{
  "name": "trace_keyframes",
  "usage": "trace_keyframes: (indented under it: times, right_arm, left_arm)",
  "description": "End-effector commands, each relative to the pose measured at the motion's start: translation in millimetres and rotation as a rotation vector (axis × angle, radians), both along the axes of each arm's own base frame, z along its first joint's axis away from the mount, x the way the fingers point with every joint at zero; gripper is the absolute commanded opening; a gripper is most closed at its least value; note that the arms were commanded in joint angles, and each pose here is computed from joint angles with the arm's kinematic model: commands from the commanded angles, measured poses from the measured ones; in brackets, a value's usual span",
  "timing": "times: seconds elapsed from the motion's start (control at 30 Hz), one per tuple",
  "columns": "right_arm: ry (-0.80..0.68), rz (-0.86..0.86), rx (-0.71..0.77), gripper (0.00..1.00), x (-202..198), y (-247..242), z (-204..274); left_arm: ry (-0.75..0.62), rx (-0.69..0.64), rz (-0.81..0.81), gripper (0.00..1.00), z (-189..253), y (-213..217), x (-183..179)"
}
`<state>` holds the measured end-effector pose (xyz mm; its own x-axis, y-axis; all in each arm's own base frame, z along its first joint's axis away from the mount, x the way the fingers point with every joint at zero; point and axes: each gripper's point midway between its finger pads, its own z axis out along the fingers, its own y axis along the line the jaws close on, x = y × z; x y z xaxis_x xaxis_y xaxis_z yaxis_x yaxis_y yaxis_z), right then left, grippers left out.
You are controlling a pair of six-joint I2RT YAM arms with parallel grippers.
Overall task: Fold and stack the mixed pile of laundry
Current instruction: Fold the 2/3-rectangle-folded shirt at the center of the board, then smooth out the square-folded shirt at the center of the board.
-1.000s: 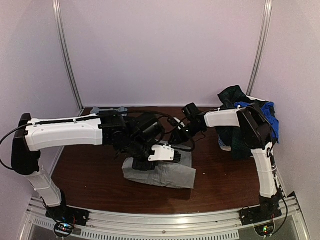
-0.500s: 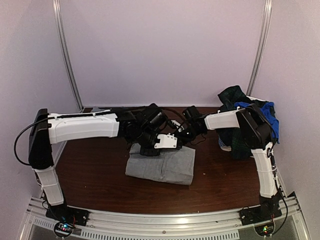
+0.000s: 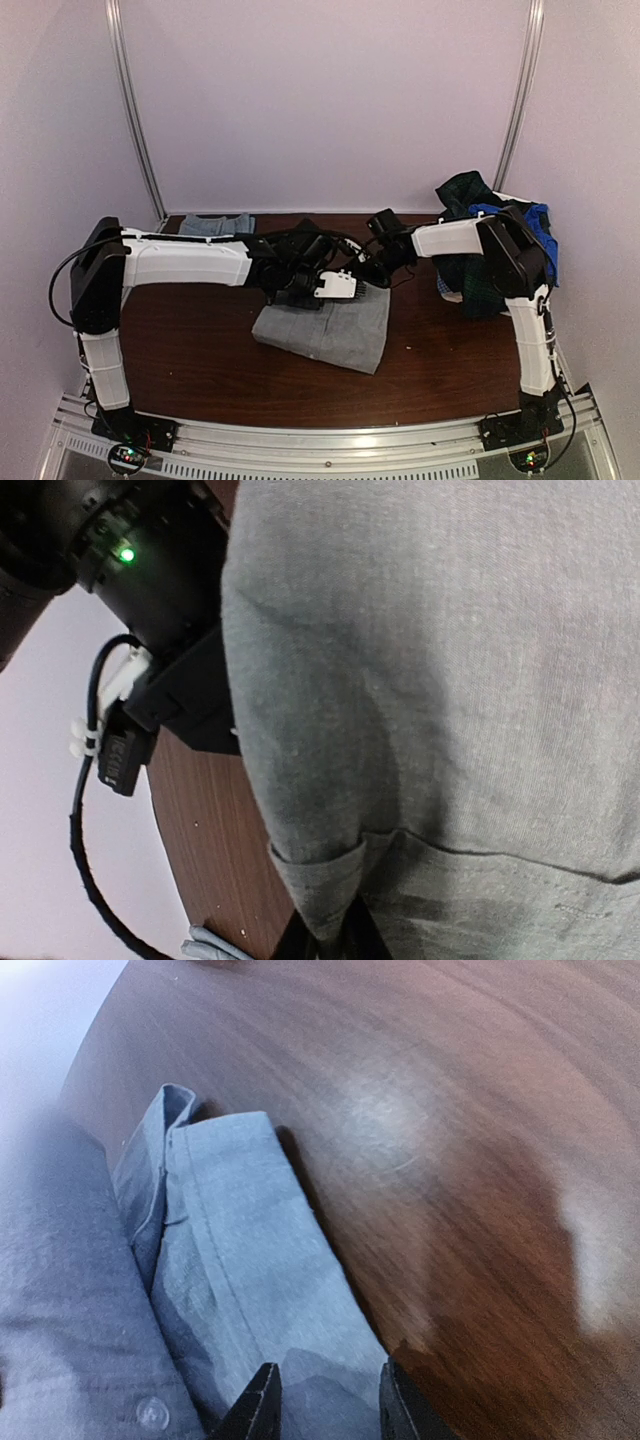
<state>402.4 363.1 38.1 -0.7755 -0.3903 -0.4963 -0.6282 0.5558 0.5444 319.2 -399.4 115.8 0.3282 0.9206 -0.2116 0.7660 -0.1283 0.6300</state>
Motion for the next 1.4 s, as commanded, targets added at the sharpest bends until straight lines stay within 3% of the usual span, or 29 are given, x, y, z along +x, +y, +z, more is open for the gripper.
trace_keyframes:
  times: [0.0, 0.13, 0.2, 0.3, 0.4, 0.63, 0.77, 0.87, 0.97, 1.1, 1.37]
  right_arm:
    - [-0.137, -0.154, -0.038, 0.36, 45.4, -30.8, 58.1]
    - [-0.216, -0.225, -0.021, 0.39, 65.4, -47.4, 100.2]
    - [-0.244, -0.235, -0.008, 0.41, 65.6, -51.3, 118.4]
    - [-0.264, -0.23, 0.008, 0.42, 56.6, -54.8, 136.3]
    - [-0.278, -0.242, 0.011, 0.46, 44.2, -63.8, 142.8]
    - [-0.235, -0.235, 0.051, 0.54, 4.5, -81.2, 137.8]
    - [-0.152, -0.181, 0.085, 0.58, -20.4, -78.0, 119.8]
    - [-0.113, -0.152, 0.12, 0.66, -34.7, -75.2, 112.0]
    - [-0.085, -0.132, 0.077, 0.68, -37.3, -76.9, 93.6]
    - [-0.043, -0.083, 0.035, 0.64, -35.6, -70.5, 68.4]
    - [0.008, -0.045, -0.065, 0.33, -31.5, -65.0, 16.0]
  left_arm:
    - [-0.082, -0.038, 0.049, 0.11, 7.4, 4.2, 24.6]
    - [-0.091, -0.06, 0.108, 0.18, 10.5, 11.8, 36.7]
    - [-0.096, -0.083, 0.16, 0.32, 16.3, 18.5, 45.5]
    - [-0.088, -0.185, 0.26, 0.42, 41.3, 33.5, 61.6]
    - [-0.025, -0.321, 0.399, 0.43, 60.8, 61.4, 74.6]
    - [0.21, -0.699, 0.696, 0.58, 72.2, 121.0, 69.5]
    - [0.534, -0.939, 0.769, 0.58, 57.2, 130.0, 54.4]
    - [0.635, -1.017, 0.816, 0.58, 37.6, 136.2, 44.1]
    - [0.694, -1.013, 0.874, 0.58, 18.4, 140.9, 39.1]
    - [0.772, -1.04, 0.897, 0.59, 5.2, 135.6, 40.2]
    - [0.89, -1.002, 0.953, 0.55, -38.0, 121.5, 48.7]
